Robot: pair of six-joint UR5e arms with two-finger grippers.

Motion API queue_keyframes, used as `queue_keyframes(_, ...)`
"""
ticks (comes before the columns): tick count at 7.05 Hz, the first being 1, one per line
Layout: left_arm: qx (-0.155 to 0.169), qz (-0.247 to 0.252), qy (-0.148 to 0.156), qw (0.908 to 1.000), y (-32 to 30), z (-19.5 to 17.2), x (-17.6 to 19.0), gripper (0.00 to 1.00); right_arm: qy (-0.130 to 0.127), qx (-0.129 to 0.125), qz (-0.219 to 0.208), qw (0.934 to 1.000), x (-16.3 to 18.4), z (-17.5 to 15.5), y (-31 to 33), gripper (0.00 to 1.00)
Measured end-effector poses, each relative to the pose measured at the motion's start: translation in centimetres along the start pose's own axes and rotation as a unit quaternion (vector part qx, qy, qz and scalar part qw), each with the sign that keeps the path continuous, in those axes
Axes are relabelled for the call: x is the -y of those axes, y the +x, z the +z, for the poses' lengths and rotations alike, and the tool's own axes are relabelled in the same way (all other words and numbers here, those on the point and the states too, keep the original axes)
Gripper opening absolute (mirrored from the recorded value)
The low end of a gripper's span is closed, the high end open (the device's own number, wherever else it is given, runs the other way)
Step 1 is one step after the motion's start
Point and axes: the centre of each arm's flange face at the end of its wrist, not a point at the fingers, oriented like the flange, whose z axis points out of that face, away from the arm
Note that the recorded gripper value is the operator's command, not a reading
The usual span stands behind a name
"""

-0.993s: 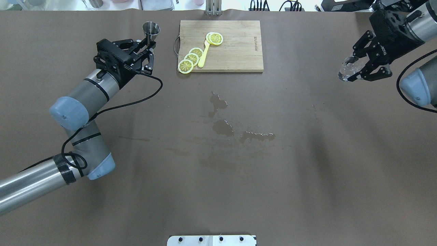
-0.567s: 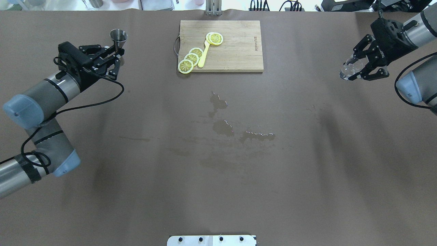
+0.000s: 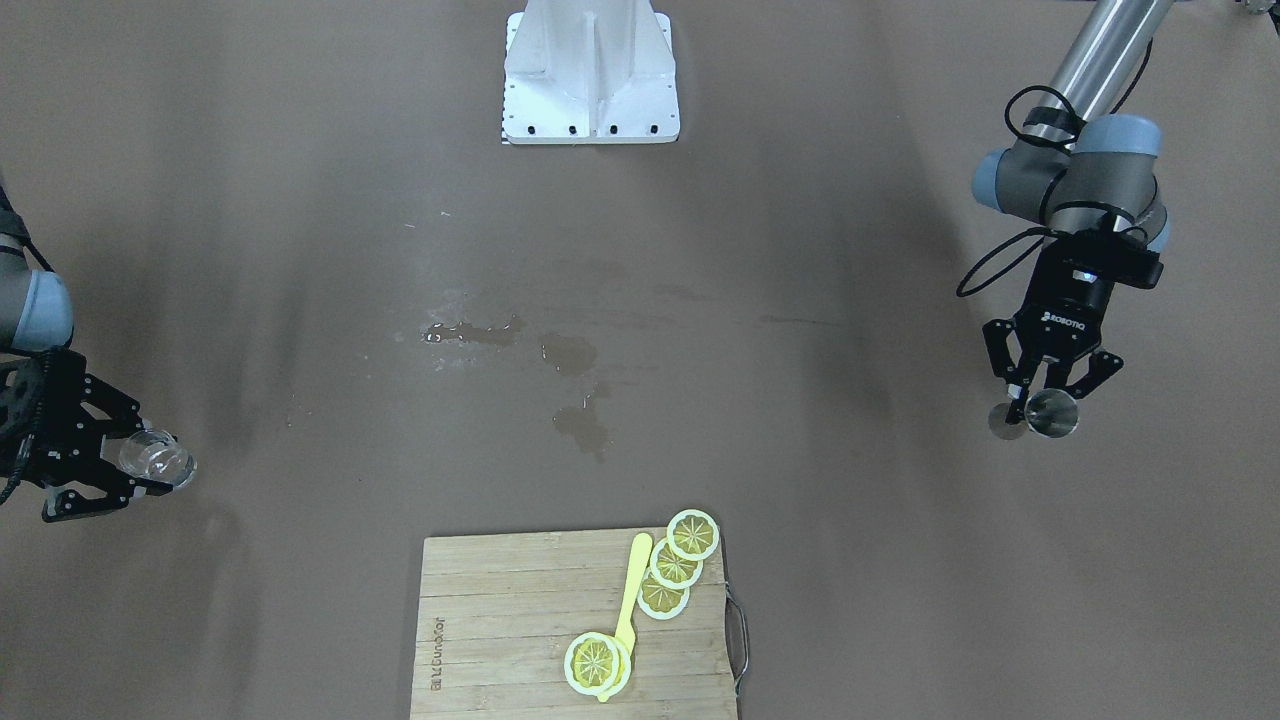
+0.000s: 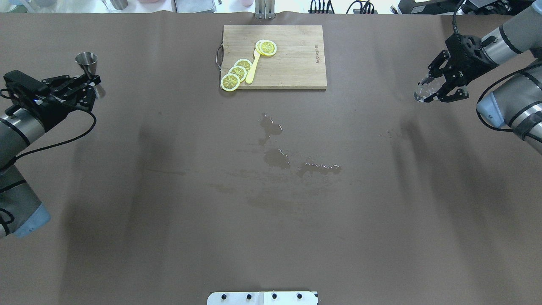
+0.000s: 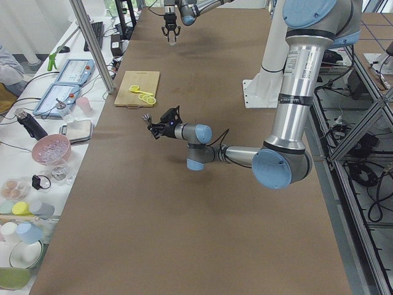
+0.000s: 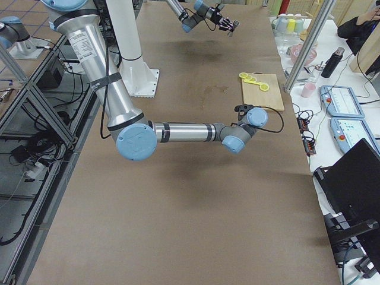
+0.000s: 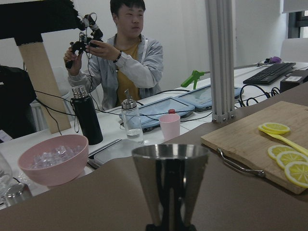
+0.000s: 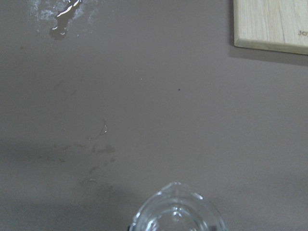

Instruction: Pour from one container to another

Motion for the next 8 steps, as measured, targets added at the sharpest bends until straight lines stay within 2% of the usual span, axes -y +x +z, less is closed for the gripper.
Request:
queue_keyframes(2, 0.041, -0.045, 0.011, 0.9981, -2.0, -1.8, -1.3, 0.00, -0.010, 0.007, 0.009, 0.9999, -2.0, 1.2, -0.3, 0.00)
queue_keyframes(4, 0.074, -0.062, 0.021, 0.9951, -0.4, -4.0, -4.0, 0.00, -0.017, 0.008, 0.021, 0.9996, -3.2, 1.5, -0.7, 0.00)
queue_keyframes(6, 0.127, -0.045, 0.023, 0.9907, 1.8, -6.0, -7.4, 0.00, -0.020, 0.008, 0.027, 0.9994, -3.7, 1.7, -0.9, 0.00)
queue_keyframes(8, 0.178, -0.045, 0.033, 0.9824, 2.8, -7.7, -9.9, 0.00, -0.021, 0.011, 0.029, 0.9993, -4.0, 2.1, -1.1, 0.00)
